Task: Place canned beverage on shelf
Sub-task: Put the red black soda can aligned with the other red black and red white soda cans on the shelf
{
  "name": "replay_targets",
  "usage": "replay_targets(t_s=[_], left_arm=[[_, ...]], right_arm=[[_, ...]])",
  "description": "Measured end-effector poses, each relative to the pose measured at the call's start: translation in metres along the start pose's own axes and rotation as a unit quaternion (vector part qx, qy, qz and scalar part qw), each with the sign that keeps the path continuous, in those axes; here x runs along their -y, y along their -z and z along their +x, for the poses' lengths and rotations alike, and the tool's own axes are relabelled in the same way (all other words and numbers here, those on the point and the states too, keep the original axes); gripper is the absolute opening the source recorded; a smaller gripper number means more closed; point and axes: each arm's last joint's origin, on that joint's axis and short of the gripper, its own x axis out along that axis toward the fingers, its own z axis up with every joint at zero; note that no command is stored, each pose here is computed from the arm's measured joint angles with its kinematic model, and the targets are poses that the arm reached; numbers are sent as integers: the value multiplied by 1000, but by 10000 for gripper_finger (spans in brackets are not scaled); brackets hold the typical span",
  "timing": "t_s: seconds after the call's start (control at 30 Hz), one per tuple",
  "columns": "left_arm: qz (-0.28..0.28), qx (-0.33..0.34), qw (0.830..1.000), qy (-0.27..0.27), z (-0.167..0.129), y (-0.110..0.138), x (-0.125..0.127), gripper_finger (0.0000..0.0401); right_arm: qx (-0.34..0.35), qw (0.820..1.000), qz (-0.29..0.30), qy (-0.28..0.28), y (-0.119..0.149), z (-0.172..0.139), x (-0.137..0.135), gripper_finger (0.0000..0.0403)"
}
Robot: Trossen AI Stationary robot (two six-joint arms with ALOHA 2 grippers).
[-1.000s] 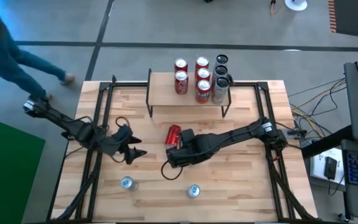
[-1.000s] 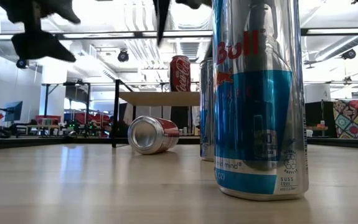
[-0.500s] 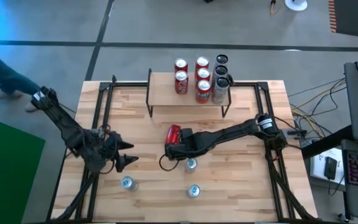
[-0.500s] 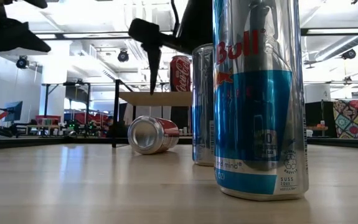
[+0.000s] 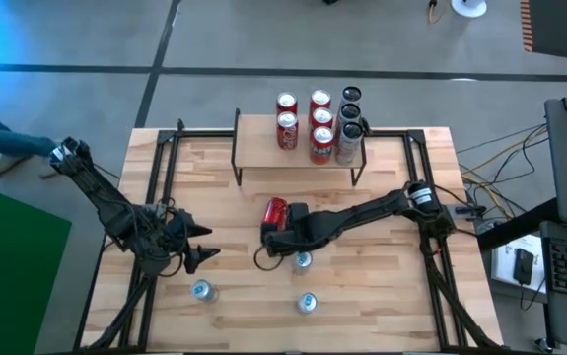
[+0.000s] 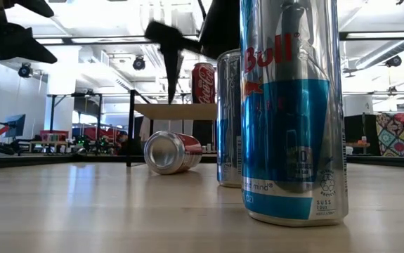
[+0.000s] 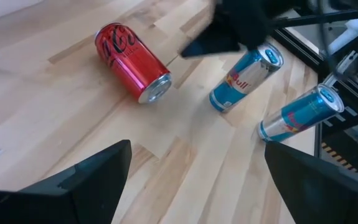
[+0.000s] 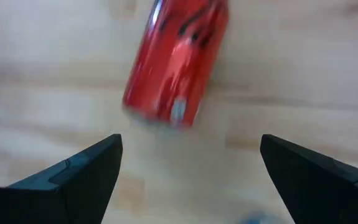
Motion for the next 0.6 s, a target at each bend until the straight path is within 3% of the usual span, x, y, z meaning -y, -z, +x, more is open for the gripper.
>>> replay_targets(t_s=[0.27,0.43,0.6], left_arm=[[-10,8,1000,-6,1,0,0,355],[-19,8,1000,-10,3,1,1,355],[-18,9,1000,-18,6,2,1,355]], right_arm=[[25,999,31,-19,-31,35,2,370],[26,999,44,-3,-34,49,12,370],[18,998,38,-38,-33,60,12,370]])
